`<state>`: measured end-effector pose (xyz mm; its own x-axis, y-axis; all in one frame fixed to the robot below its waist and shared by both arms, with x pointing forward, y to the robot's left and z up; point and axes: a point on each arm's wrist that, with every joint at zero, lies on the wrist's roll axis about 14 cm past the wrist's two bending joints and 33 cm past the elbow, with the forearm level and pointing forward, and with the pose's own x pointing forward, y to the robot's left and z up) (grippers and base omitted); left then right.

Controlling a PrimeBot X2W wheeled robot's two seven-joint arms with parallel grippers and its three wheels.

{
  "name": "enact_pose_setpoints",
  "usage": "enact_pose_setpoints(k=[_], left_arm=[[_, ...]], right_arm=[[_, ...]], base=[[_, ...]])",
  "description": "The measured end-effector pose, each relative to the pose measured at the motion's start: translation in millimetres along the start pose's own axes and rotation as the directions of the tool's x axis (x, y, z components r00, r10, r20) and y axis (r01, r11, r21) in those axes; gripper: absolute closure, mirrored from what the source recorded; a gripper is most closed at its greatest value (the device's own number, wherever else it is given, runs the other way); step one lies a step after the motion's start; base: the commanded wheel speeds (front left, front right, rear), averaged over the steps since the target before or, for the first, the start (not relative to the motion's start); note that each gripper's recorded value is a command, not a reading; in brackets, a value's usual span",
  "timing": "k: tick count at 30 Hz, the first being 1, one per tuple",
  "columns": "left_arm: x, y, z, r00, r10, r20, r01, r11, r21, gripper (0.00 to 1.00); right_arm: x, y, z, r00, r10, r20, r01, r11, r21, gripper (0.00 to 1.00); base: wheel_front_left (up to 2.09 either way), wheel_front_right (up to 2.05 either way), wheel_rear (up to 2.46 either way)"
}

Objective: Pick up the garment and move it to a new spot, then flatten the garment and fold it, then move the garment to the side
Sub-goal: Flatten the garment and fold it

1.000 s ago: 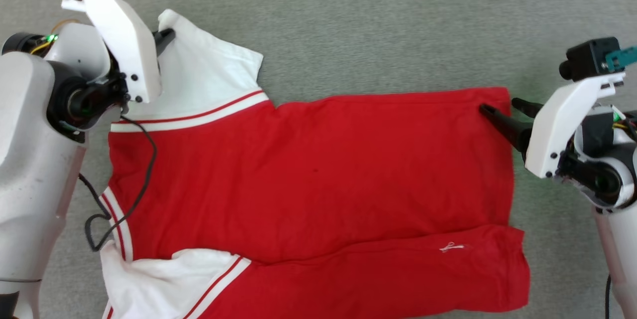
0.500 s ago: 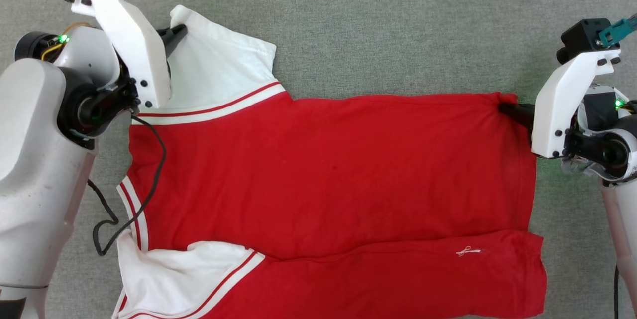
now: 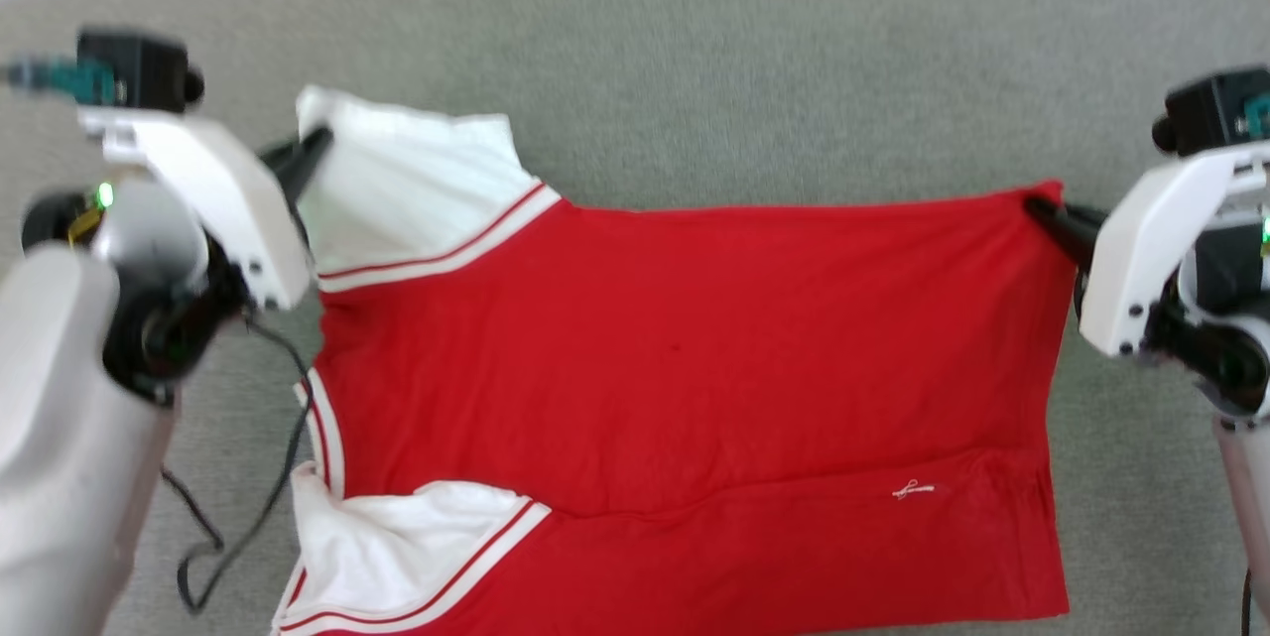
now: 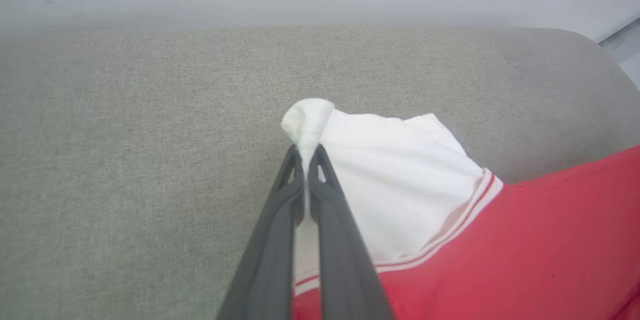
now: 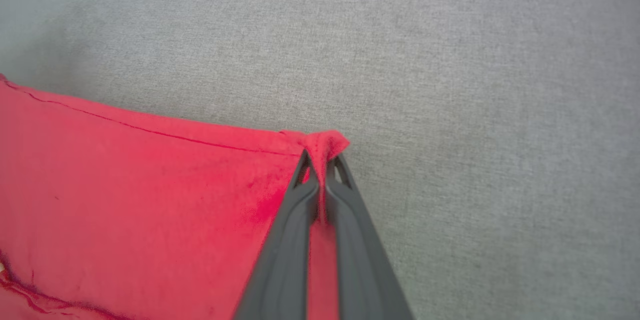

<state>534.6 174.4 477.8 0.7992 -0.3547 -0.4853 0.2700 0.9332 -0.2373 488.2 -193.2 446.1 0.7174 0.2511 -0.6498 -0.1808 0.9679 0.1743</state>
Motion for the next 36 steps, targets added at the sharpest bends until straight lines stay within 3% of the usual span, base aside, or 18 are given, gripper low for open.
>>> enact_pose_setpoints(k=[10,19,20,21,22,23,28,36], left_arm=[[-80,3,-60,0.995,0.087,0.038,-0.081,0.986,-0.145,1.0],[-134,-7,-148,0.986,0.143,-0.082,-0.161,0.942,-0.295,1.0],[-137,-10,-157,0.985,0.138,-0.101,-0.163,0.937,-0.308,0.94],[-139,-14,-166,0.984,0.13,-0.124,-0.164,0.933,-0.32,0.56],[-141,-18,-174,0.983,0.122,-0.14,-0.162,0.93,-0.329,0.0],[-144,-27,-188,0.98,0.107,-0.165,-0.159,0.924,-0.347,0.0],[-147,-29,-183,0.986,0.143,-0.082,-0.161,0.935,-0.316,0.0],[-157,-40,-130,0.962,0.183,0.201,-0.138,0.966,-0.221,0.0]], right_arm=[[-47,12,-42,0.999,0.009,0.048,-0.012,0.998,0.062,1.0],[-69,15,-102,1.0,0.0,0.027,-0.005,0.982,0.19,1.0],[-71,14,-107,1.0,-0.004,0.026,-0.001,0.98,0.2,0.73],[-73,16,-114,1.0,-0.005,0.023,0.0,0.977,0.212,0.11],[-74,17,-121,1.0,-0.004,0.014,0.001,0.974,0.226,0.0],[-77,19,-139,1.0,-0.011,0.003,0.01,0.966,0.257,0.0],[-88,18,-139,0.997,-0.035,0.065,0.017,0.966,0.256,0.0],[-125,3,-89,0.962,-0.09,0.257,0.051,0.986,0.157,0.0]], base=[[0.0,0.0,0.0],[0.0,0.0,0.0],[0.0,0.0,0.0],[0.0,0.0,0.0],[0.0,0.0,0.0],[0.0,0.0,0.0],[0.0,0.0,0.0],[0.0,0.0,0.0]])
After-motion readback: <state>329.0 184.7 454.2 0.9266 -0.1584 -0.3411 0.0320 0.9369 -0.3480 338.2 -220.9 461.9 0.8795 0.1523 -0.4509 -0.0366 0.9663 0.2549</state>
